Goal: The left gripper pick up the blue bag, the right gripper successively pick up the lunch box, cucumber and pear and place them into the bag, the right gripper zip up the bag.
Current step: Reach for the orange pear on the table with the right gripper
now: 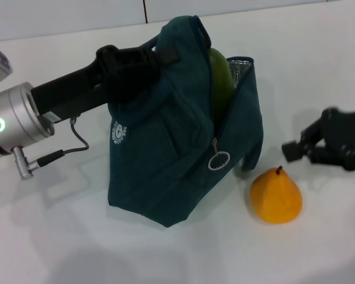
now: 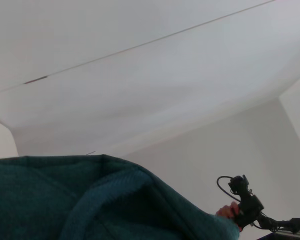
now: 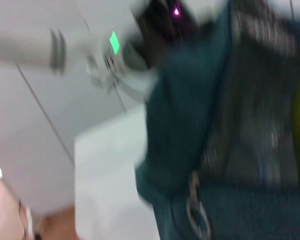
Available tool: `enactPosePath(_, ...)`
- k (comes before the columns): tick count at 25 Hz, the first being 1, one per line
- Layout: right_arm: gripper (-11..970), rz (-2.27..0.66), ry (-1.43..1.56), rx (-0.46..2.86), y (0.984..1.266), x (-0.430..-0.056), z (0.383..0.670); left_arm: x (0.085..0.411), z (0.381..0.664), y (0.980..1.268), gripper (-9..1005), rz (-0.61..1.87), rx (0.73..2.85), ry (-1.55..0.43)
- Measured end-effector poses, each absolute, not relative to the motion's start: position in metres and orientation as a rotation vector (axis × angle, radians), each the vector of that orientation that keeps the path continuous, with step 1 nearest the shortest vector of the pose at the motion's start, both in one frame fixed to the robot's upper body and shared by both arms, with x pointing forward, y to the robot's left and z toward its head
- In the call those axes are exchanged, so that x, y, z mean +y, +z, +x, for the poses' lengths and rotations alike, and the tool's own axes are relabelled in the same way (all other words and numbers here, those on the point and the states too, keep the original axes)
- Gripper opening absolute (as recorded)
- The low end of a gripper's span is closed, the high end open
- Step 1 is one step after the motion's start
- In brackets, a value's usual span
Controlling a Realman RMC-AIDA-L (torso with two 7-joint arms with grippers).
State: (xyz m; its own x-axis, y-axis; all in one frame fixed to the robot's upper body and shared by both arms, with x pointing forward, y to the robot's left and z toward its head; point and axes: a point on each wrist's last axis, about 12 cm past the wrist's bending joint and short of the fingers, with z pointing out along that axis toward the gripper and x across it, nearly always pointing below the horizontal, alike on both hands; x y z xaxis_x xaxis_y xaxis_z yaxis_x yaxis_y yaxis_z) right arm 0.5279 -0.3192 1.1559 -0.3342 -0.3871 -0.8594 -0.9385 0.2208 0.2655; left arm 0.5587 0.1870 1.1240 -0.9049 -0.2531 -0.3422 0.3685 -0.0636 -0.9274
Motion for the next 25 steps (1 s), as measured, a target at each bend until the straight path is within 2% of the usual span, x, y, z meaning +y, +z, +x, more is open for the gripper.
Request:
enactPosePath(6, 69, -1.142, 1.118, 1.591, 1.192, -0.336, 0.526, 0.187, 0.558, 1.124, 54, 0.125, 1.807, -2.020)
enactPosePath(10, 94, -1.137, 1.112, 1.540, 1.203, -0.337, 0.531, 0.186, 0.558, 1.123, 54, 0.126, 1.807, -2.022)
enactPosePath(17, 138, -1.171, 1.088, 1.695, 1.183, -0.323, 0.540, 0.186, 0.558, 1.123, 54, 0.122, 1.808, -2.019)
enactPosePath(25, 188, -1.275, 1.046, 1.706, 1.176, -0.320, 0.537, 0.187, 0.559, 1.123, 54, 0.130, 1.798, -2.005)
